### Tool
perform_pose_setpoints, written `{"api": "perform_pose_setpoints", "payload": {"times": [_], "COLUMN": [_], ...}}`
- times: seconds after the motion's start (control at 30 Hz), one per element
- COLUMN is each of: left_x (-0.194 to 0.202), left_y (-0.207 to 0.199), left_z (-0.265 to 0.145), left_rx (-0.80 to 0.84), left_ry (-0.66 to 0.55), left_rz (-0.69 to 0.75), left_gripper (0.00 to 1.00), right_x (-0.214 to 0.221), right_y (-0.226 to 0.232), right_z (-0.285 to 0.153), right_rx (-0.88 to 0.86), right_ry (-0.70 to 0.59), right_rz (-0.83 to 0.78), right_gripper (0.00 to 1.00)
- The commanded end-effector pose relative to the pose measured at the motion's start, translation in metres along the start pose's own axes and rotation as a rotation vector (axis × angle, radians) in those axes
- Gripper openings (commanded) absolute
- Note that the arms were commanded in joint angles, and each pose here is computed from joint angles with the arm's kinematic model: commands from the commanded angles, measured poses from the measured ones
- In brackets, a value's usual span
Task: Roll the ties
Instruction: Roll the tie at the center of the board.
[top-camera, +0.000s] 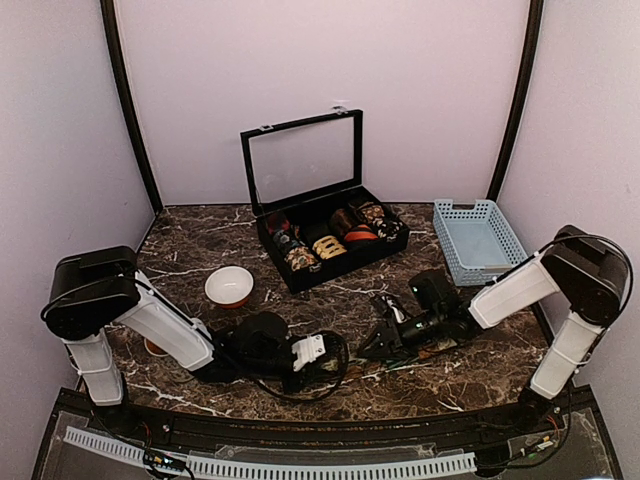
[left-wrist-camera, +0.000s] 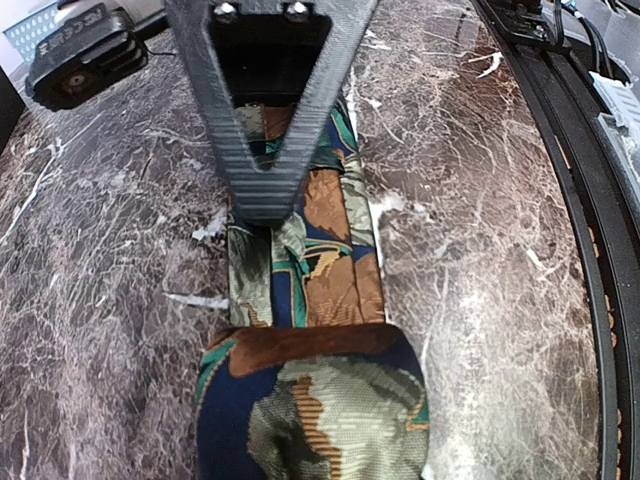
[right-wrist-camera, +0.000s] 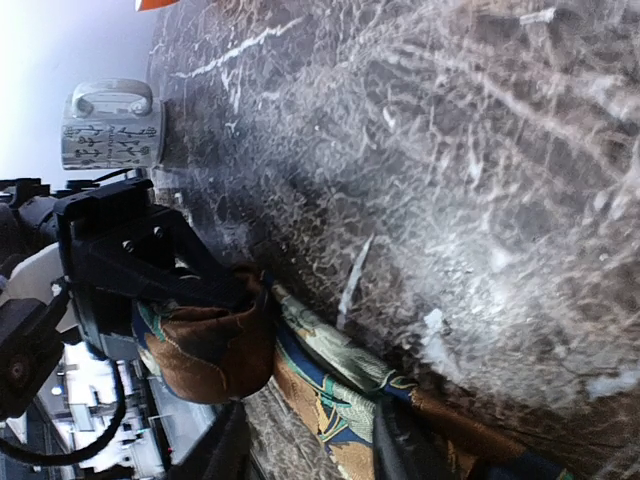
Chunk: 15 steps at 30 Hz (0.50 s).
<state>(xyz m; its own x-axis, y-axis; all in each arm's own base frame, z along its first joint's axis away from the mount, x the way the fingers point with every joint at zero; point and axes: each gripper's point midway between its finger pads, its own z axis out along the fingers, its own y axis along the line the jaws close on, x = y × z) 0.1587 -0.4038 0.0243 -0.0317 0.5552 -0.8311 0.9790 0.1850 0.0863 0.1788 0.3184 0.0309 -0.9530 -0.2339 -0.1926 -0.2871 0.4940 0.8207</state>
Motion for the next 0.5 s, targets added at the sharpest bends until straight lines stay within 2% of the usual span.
{"api": "perform_pose_setpoints", "payload": {"times": [0.0,0.1,0.3,0.37,0.47], "left_x": [0.056,0.058,0.059,0.059,0.060], "left_y": [-0.011,-0.010,-0.011,-0.012,-0.012], "left_z": [0.002,0.004,0.004,0.004,0.003], "left_rx": [0.025,0.019,0.024,0.025,0.025], "left_ry": [0.209,0.222,0.223,0.225,0.225], "left_rz": [0.009,0.013,0.008,0.008,0.009], "left_gripper": [0.18,0.18,0.18,0.18,0.18], "right_x": [-0.003,-0.003,0.002,0.003,0.005], "right_y": [0.017,0.039,0.058,0.058,0.056], "right_z": [-0.002,0.004,0.022,0.027,0.031], "right_rx": [0.022,-0.010,-0.034,-0.039,-0.035], "right_ry": [-0.012,-0.005,0.027,0.033,0.040], "right_rz": [-0.018,-0.052,-0.076,-0.073,-0.067], "right_gripper": [0.48,0.51,0.52,0.49,0.41]}}
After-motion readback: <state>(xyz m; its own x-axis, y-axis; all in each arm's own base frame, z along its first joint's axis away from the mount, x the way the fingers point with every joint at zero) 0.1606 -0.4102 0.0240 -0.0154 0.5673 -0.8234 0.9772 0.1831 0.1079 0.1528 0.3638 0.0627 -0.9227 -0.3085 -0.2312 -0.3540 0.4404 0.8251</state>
